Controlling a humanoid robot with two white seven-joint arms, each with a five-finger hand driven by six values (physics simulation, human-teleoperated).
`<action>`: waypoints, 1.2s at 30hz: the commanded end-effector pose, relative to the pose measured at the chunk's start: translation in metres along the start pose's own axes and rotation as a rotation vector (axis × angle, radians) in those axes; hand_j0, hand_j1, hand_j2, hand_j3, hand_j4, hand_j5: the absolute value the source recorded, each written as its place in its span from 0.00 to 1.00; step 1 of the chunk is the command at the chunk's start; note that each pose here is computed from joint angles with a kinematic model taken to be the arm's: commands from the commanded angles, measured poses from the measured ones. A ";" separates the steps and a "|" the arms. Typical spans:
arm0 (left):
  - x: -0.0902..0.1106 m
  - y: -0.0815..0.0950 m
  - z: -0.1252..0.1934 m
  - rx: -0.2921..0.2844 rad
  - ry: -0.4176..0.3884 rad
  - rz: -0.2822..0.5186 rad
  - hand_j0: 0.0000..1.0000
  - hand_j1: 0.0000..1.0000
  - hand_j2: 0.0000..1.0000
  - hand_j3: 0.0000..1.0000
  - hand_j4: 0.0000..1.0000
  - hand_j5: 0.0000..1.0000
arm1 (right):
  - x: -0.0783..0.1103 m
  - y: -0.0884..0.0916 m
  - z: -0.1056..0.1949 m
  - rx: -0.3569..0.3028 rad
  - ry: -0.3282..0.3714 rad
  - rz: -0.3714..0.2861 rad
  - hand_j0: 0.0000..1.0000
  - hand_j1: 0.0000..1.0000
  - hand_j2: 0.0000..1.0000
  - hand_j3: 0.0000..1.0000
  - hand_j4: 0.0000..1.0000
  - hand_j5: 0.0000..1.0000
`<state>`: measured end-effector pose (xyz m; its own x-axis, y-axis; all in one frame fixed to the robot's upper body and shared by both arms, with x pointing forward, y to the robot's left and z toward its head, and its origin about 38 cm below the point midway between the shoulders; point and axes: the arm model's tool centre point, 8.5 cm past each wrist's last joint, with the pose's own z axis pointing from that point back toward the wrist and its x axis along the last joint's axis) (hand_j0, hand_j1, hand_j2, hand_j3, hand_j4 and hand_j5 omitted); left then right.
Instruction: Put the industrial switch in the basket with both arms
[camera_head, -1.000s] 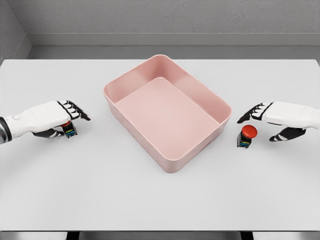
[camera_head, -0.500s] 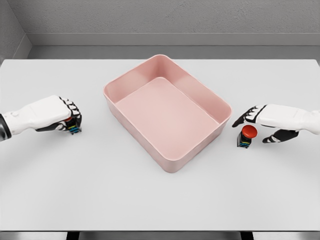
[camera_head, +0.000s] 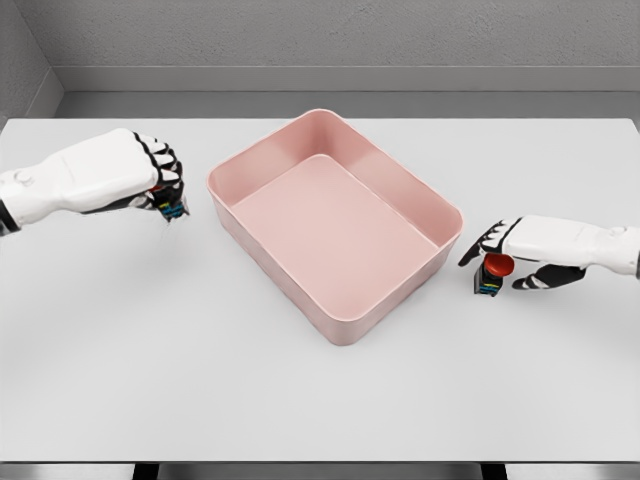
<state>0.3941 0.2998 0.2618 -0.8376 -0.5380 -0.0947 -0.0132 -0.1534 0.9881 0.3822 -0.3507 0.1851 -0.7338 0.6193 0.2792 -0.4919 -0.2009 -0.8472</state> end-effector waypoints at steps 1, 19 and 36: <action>0.006 0.001 -0.006 0.017 -0.020 0.011 0.27 0.27 0.27 0.27 0.27 0.27 | 0.000 0.000 -0.001 -0.002 -0.002 -0.006 0.75 0.75 0.75 0.75 0.75 0.75; 0.047 0.015 -0.107 0.083 -0.215 0.032 0.26 0.26 0.26 0.26 0.26 0.26 | 0.000 0.004 -0.002 0.004 -0.002 -0.015 0.63 0.63 0.63 0.63 0.63 0.63; 0.062 -0.015 -0.184 -0.008 -0.252 0.104 1.00 1.00 1.00 1.00 1.00 1.00 | -0.009 0.003 0.006 0.002 0.031 -0.017 0.45 0.45 0.45 0.45 0.45 0.45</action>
<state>0.4435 0.1188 0.2186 -0.9435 -0.3300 0.0289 0.0755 -0.1294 0.9887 0.3840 -0.3587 0.1809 -0.7156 0.6401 0.2796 -0.5051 -0.1977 -0.8401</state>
